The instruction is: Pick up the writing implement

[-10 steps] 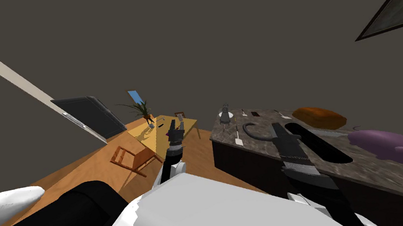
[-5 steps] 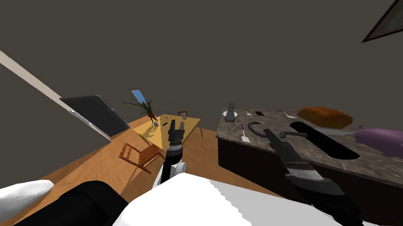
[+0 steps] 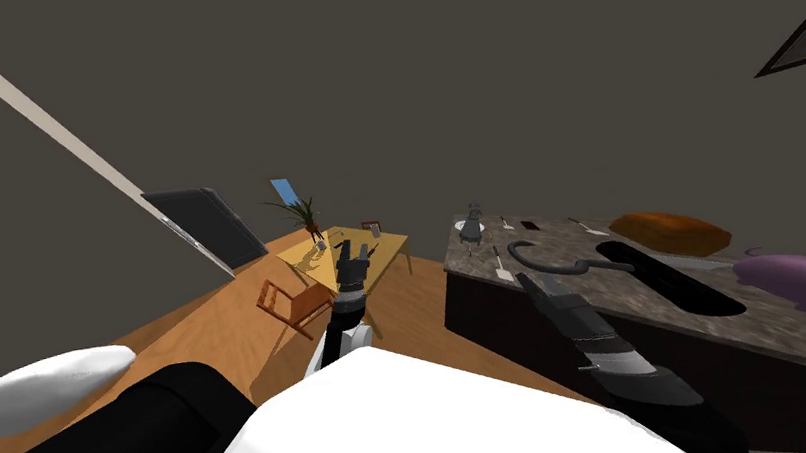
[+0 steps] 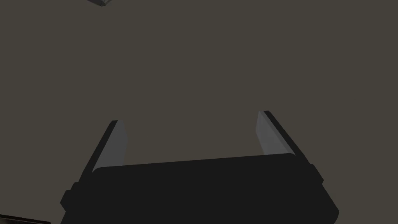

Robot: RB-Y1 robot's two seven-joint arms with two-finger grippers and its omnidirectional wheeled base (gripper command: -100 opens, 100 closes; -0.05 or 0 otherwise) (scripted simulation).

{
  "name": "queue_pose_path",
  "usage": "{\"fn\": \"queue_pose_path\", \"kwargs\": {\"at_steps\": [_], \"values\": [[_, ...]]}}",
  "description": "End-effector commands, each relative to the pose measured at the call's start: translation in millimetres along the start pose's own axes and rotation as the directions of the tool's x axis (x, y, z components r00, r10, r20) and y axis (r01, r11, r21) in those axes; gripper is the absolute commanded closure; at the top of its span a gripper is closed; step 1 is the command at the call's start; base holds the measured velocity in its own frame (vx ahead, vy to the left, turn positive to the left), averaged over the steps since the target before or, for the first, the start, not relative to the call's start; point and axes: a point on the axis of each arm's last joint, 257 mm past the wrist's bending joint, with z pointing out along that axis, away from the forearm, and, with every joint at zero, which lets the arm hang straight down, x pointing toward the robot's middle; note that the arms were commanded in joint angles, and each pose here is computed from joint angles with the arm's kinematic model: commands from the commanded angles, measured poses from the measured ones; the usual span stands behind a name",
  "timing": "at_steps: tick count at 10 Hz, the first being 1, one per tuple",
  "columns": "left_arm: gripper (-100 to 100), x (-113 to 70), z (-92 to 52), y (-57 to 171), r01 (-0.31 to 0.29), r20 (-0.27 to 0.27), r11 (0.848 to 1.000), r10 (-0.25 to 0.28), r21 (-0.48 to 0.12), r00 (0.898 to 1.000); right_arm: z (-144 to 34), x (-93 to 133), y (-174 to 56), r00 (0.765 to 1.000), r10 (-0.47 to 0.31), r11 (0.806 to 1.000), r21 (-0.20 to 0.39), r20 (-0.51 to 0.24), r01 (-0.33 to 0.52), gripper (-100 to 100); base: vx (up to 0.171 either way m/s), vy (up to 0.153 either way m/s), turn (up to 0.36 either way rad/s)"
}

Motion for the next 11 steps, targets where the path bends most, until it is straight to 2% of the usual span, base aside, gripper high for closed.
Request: {"fn": "queue_pose_path", "kwargs": {"at_steps": [1,2,3,4,5,6,7,8,9,10,11], "values": [[0,0.0,0.0,0,0.0,0.0,1.0,0.0,0.0,1.0,-9.2,16,-4,0.992,-0.102,0.995,-0.017,-0.072,0.101,-100,-0.079,0.088,0.061],[0,0.0,0.0,0,0.0,0.0,1.0,0.0,0.0,1.0,-9.4,18,-4,0.99,-0.116,0.993,-0.021,-0.078,0.115,-100,-0.063,0.093,0.035],[0,0.0,0.0,0,0.0,0.0,1.0,0.0,0.0,1.0,-18.8,31,-10,0.97,-0.2,0.98,-0.044,-0.139,0.196,-100,-0.067,0.132,0.086],[0,0.0,0.0,0,0.0,0.0,1.0,0.0,0.0,1.0,-19.1,33,-9,0.966,-0.213,0.977,-0.049,-0.145,0.208,-100,-0.044,0.112,0.031],[0,0.0,0.0,0,0.0,0.0,1.0,0.0,0.0,1.0,-29.9,45,-16,0.934,-0.294,0.956,-0.081,-0.204,0.283,-100,-0.043,0.127,0.093],[0,0.0,0.0,0,0.0,0.0,1.0,0.0,0.0,1.0,-30.4,47,-16,0.927,-0.31,0.951,-0.088,-0.21,0.298,-100,-0.047,0.108,0.039],[0,0.0,0.0,0,0.0,0.0,1.0,0.0,0.0,1.0,-42.4,59,-24,0.884,-0.386,0.922,-0.127,-0.264,0.365,-100,-0.061,0.125,0.084],[0,0.0,0.0,0,0.0,0.0,1.0,0.0,0.0,1.0,-43.2,62,-24,0.874,-0.404,0.915,-0.138,-0.271,0.38,-100,-0.055,0.106,0.042],[0,0.0,0.0,0,0.0,0.0,1.0,0.0,0.0,1.0,-56.3,73,-33,0.821,-0.474,0.88,-0.182,-0.318,0.438,-100,-0.048,0.111,0.105],[0,0.0,0.0,0,0.0,0.0,1.0,0.0,0.0,1.0,-57.6,76,-33,0.806,-0.495,0.869,-0.198,-0.325,0.453,-100,-0.038,0.095,0.046],[0,0.0,0.0,0,0.0,0.0,1.0,0.0,0.0,1.0,-72.1,87,-43,0.742,-0.561,0.828,-0.248,-0.366,0.504,-100,-0.063,0.106,0.092]]}}
